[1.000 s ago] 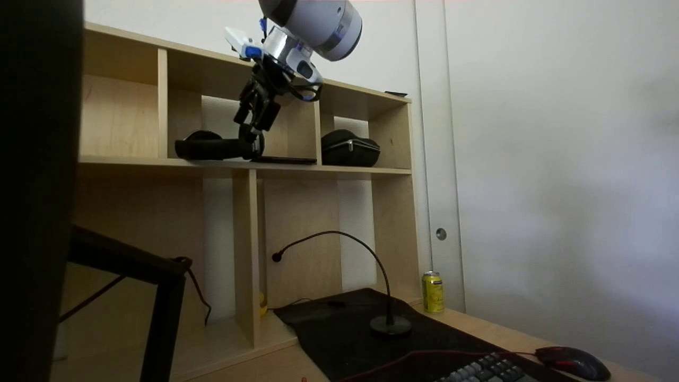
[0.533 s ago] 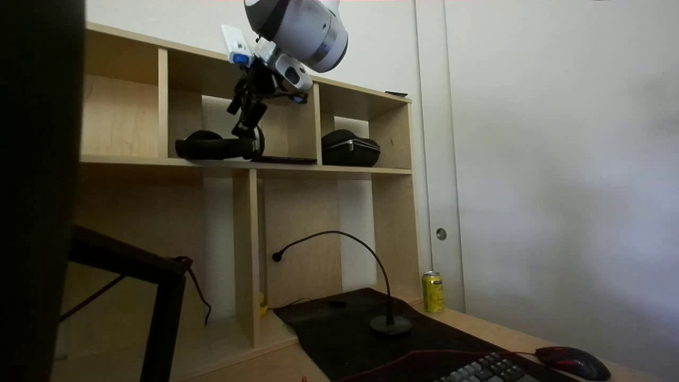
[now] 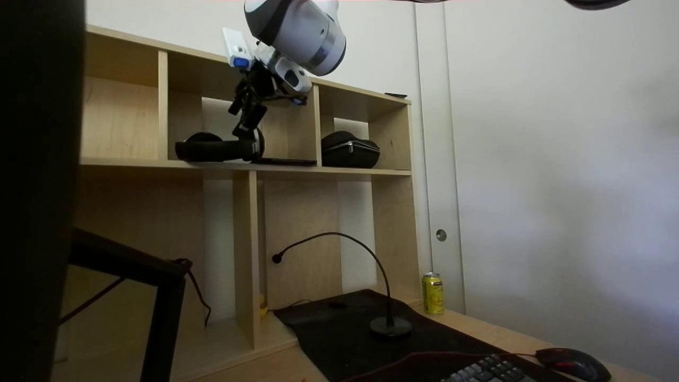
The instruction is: Remove the headsets from the top shelf on the left and place them on the desk
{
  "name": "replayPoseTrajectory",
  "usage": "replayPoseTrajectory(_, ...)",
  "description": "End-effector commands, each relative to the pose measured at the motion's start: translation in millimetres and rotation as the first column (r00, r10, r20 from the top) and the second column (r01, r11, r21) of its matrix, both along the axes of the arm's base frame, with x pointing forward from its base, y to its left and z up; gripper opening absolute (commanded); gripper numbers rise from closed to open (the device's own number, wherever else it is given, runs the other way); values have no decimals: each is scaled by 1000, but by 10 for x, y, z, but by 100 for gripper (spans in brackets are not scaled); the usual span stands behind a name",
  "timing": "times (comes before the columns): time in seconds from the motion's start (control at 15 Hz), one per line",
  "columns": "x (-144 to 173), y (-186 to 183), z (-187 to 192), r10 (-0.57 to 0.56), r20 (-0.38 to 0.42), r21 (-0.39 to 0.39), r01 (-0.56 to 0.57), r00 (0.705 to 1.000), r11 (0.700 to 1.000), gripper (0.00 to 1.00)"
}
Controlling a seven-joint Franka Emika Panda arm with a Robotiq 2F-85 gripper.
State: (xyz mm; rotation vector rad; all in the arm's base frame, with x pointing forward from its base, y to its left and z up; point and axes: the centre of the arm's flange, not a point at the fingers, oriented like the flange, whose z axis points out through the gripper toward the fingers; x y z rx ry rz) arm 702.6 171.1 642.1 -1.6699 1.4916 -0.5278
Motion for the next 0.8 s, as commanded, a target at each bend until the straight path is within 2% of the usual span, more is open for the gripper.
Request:
replayPoseTrajectory(0.0,387,65,150,-17,-37,25,18,999,1000,100)
replayPoseTrajectory(0.13,389,84,146,-9,-100,8,9,995,1000,100)
replayPoseTrajectory(0.27,324,63,171,9,-170,-47,-17,985,999,100)
replayPoseTrajectory(0.33,163,-1,5,6,-125,-17,-8,992,1000,100)
replayPoseTrajectory(0.6,156,-1,23,8,-133,-19,-10,991,1000,100)
replayPoseTrajectory(0.73,258,20,-173,-6,-155,-37,0,988,999,100)
